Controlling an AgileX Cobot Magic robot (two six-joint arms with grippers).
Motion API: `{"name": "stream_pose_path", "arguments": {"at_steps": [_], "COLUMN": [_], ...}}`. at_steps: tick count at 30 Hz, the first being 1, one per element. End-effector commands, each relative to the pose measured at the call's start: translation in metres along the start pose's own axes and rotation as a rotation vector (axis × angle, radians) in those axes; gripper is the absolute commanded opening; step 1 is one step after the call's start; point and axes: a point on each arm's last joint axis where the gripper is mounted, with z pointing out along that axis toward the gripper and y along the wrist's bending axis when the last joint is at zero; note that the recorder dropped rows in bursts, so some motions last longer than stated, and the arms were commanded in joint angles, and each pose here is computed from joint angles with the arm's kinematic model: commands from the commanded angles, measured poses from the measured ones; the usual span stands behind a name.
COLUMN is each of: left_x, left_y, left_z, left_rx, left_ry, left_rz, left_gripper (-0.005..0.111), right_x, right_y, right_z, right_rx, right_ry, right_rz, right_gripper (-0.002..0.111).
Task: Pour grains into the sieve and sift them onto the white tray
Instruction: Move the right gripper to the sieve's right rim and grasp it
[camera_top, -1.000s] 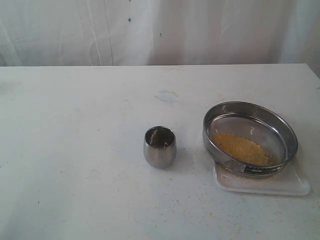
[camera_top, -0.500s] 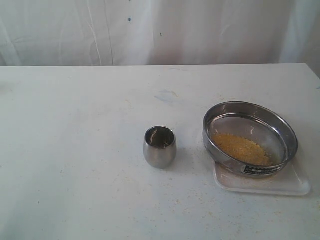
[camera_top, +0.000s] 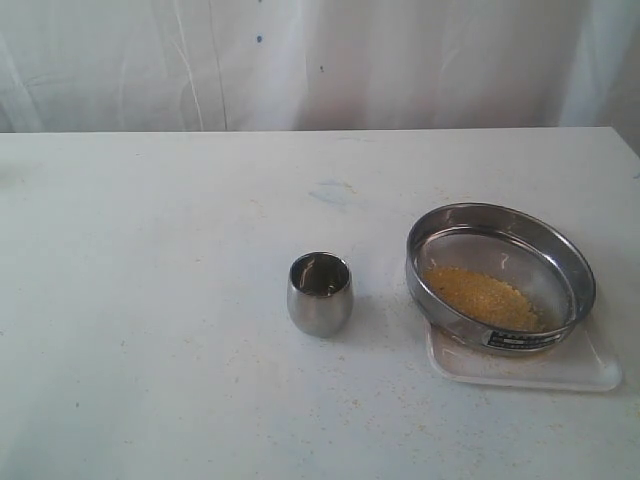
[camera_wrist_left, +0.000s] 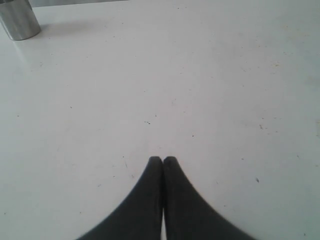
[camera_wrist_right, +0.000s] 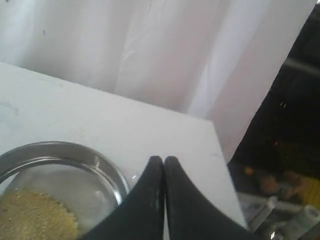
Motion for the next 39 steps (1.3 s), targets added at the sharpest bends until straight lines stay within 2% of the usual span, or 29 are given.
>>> {"name": "stream_pose_path", "arguments": {"at_steps": [1,4,9,13,17,20,23,26,28,32,39], "left_x": [0.001,0.001,0.001,0.001,0.001,0.001,0.001,0.001,0.001,0.001,0.001], "left_y": [0.0,0.0,0.0,0.0,0.0,0.0,0.0,0.0,0.0,0.0,0.0], "left_z": [0.0,0.0,0.0,0.0,0.0,0.0,0.0,0.0,0.0,0.0,0.0], "left_rx": [0.003,0.003,0.003,0.003,0.003,0.003,0.003,0.003,0.003,0.003,0.003], "left_ry": [0.0,0.0,0.0,0.0,0.0,0.0,0.0,0.0,0.0,0.0,0.0], "left_rz": [0.002,0.002,0.002,0.002,0.002,0.002,0.002,0.002,0.002,0.002,0.002], "left_gripper": [0.0,0.0,0.0,0.0,0.0,0.0,0.0,0.0,0.0,0.0,0.0], "right_x": [0.02,0.034,0.047,0.042,0.035,0.028,0.02,0.015,0.016,0.025,0.067], "right_y": [0.0,0.002,0.008,0.01,0.005,0.001,-0.003,-0.006,-0.007,-0.01,-0.006], "right_z": [0.025,0.043,0.075,0.101,0.12,0.129,0.139,0.151,0.161,0.181,0.226], "right_rx": [-0.012,-0.043,-0.23,-0.314,-0.311,-0.294,-0.28,-0.276,-0.268,-0.223,-0.17], "right_ry": [0.215,0.456,0.975,1.145,1.132,1.078,1.033,1.02,1.008,0.98,1.012], "right_rz": [0.286,0.393,0.345,0.403,0.4,0.38,0.377,0.377,0.377,0.356,0.357], "right_gripper": [0.0,0.0,0.0,0.0,0.001,0.009,0.028,0.056,0.066,0.064,0.063]}}
